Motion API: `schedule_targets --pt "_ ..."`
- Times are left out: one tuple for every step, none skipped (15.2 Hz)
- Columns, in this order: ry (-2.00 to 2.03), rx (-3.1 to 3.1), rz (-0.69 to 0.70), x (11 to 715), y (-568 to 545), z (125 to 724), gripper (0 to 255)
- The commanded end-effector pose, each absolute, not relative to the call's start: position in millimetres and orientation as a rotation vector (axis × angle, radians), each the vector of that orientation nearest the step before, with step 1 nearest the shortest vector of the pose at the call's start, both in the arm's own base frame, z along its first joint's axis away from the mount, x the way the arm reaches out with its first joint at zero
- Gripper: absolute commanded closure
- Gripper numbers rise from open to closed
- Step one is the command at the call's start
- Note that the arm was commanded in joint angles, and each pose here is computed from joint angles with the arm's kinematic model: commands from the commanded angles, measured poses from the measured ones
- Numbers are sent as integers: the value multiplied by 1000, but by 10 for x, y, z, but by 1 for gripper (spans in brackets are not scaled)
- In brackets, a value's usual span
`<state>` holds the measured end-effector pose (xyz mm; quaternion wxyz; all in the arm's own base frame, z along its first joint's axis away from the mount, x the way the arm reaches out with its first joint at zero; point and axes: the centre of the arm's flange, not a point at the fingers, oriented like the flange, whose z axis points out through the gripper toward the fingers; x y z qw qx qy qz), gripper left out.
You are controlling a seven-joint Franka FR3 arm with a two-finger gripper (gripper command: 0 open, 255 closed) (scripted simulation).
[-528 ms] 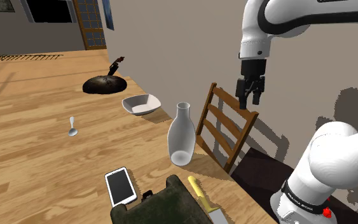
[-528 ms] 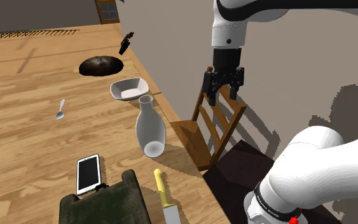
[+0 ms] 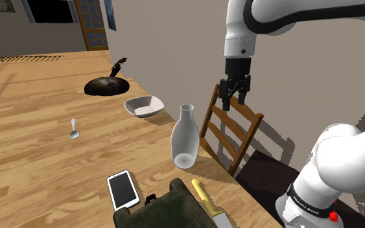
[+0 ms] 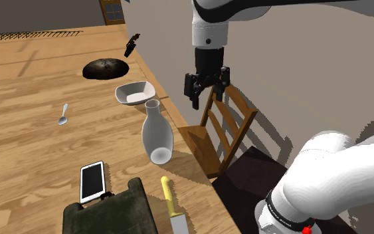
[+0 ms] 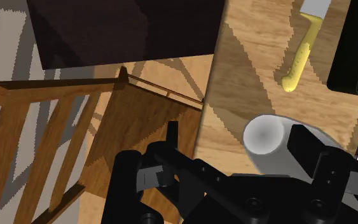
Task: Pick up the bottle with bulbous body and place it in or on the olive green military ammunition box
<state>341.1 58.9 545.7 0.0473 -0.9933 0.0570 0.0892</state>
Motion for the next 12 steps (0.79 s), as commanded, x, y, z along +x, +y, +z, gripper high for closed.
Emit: schedule_targets --pt "153 -3049 237 3561 817 5484 0" --pt "143 -3058 221 3629 932 5501 0" --pt "133 -3068 204 3696 1047 5518 0" --pt "123 -3077 187 3762 1163 5534 0" --pt "113 -3086 170 3826 1279 5551 0" --pt "102 -3095 153 3890 1396 5567 0" --pt "92 -3104 136 3953 1514 5583 0" --pt "82 -3113 119 4014 1632 5599 0" --pt "71 -3122 102 4075 1750 5614 0" --pt "61 -3130 84 4135 1870 5630 0" --pt "50 -3139 67 4194 1989 5645 0" --pt "41 -3146 52 4244 2094 5657 0"
